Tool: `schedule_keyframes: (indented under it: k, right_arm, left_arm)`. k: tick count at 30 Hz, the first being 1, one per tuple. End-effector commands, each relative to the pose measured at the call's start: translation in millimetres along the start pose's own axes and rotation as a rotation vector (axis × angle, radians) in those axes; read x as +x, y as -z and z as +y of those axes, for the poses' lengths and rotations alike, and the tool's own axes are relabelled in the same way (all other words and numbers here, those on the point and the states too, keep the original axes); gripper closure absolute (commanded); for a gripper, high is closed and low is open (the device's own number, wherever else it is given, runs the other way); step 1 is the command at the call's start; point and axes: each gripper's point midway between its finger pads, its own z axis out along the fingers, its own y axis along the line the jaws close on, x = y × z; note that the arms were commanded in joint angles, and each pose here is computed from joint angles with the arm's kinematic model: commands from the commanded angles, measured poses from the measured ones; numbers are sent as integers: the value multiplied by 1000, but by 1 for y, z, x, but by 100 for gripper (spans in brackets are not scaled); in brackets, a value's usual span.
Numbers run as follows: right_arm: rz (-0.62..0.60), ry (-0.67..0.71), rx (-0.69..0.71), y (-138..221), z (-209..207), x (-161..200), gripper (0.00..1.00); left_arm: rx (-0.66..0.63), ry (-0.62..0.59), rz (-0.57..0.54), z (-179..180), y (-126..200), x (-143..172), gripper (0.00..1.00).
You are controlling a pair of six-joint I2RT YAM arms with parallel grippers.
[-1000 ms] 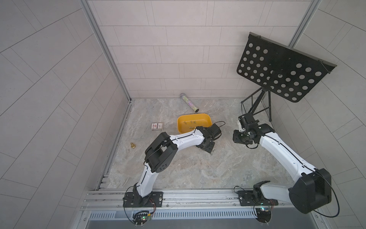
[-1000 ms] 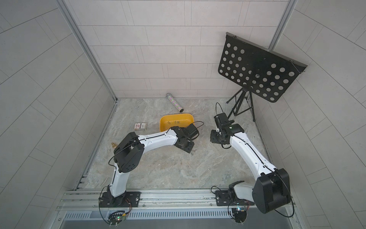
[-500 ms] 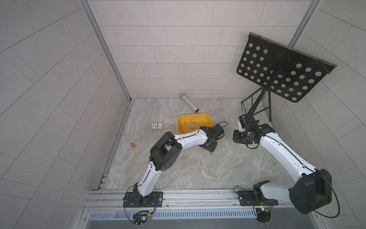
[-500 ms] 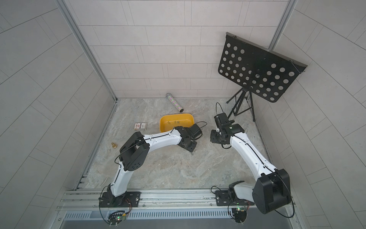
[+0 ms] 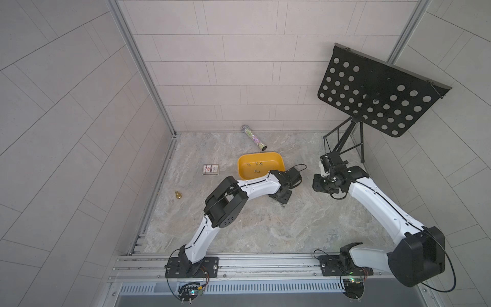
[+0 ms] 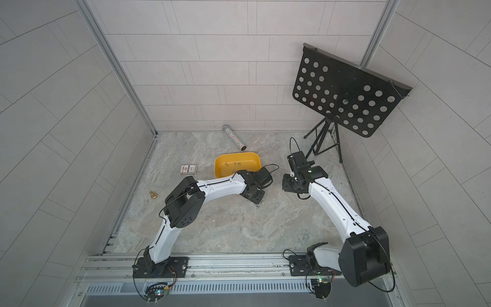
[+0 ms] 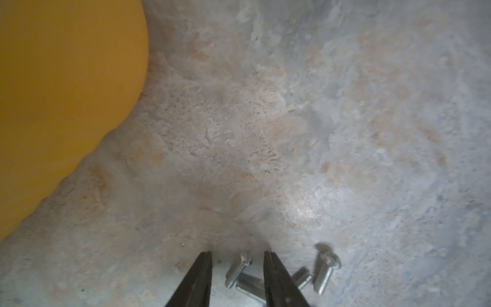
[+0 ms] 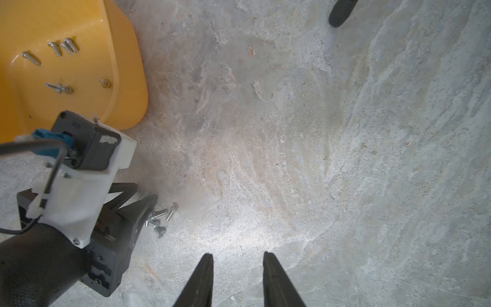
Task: Put the screws on the desktop into the storage box
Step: Pick up the screw from the center of the board.
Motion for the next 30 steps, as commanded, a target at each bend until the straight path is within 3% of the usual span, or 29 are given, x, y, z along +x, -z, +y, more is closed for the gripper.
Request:
schedule_keyframes:
  k: [1, 19, 30]
  right_arm:
    - [-7, 5, 7, 3, -4, 3, 64]
    - [-6, 4, 6, 3, -4, 3, 64]
    - [-11, -1, -3, 5, -3, 3, 64]
  left_arm:
    - [-24, -25, 27, -2, -7, 5, 63]
    - [-52, -34, 51, 5, -6, 18, 84]
    - [-58, -31, -20, 10, 36, 10, 87]
